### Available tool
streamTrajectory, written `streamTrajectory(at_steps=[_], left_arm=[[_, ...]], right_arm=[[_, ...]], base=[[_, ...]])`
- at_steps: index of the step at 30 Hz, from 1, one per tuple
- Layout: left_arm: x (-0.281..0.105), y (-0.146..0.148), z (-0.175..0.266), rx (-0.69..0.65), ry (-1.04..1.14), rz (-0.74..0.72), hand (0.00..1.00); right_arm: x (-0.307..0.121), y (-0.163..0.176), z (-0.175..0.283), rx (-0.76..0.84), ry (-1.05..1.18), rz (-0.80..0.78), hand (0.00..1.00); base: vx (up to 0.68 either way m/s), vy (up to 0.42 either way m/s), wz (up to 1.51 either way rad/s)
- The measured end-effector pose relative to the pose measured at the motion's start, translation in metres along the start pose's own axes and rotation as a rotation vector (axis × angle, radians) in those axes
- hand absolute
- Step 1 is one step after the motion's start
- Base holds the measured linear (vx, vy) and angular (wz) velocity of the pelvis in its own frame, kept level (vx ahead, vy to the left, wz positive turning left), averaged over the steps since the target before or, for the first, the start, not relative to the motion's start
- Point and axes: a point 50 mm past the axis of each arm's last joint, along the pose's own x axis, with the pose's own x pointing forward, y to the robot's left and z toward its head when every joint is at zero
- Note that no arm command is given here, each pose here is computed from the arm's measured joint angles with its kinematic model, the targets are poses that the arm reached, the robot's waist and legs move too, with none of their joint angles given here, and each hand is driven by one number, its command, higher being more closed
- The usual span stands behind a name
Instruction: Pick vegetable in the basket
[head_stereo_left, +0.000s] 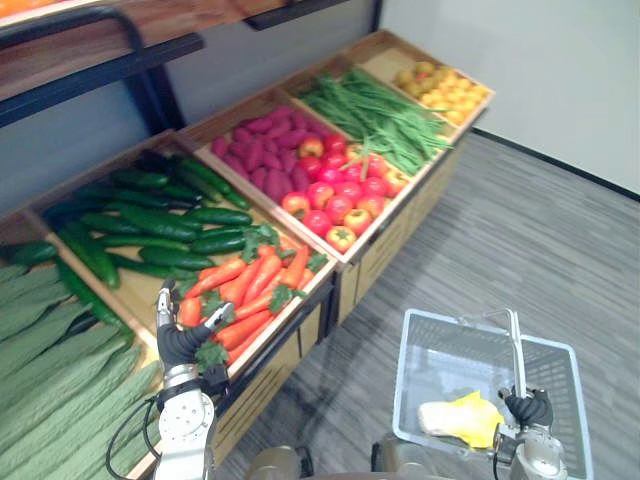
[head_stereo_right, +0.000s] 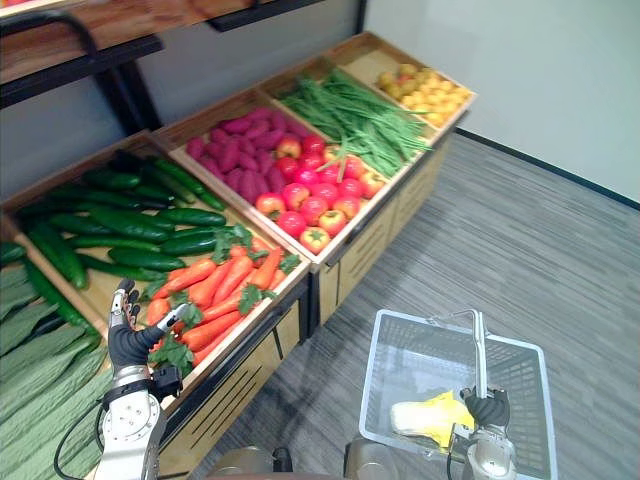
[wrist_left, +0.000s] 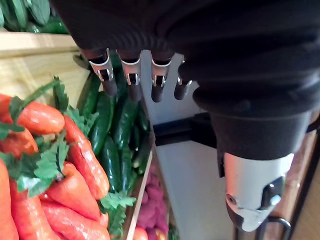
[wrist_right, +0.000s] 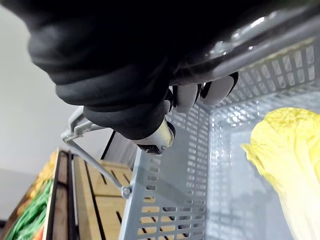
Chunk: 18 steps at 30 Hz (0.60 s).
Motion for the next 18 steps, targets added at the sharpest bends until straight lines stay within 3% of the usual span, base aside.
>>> streamTrajectory(at_steps=[5,11,18], left_arm=[[-0.003,-0.009,-0.01,0.004,0.05,-0.036,0.0],[0.01,-0.016,-0.005,0.042,0.009,-0.081,0.0],[0.035,-0.016,-0.001,0.247,-0.074,-0.14,0.0]], right_arm=[[0.004,0.002,-0.005,-0.011,0.026,0.021,1.0],[0.005,0.006,-0.009,0.009,0.049,0.051,1.0],[-0.001,0.003,-0.019,-0.009,0.079,0.066,1.0]], base=[[0.18,-0.234,0.8],[0.02,-0.086,0.17],[-0.02,0.011,-0.04]])
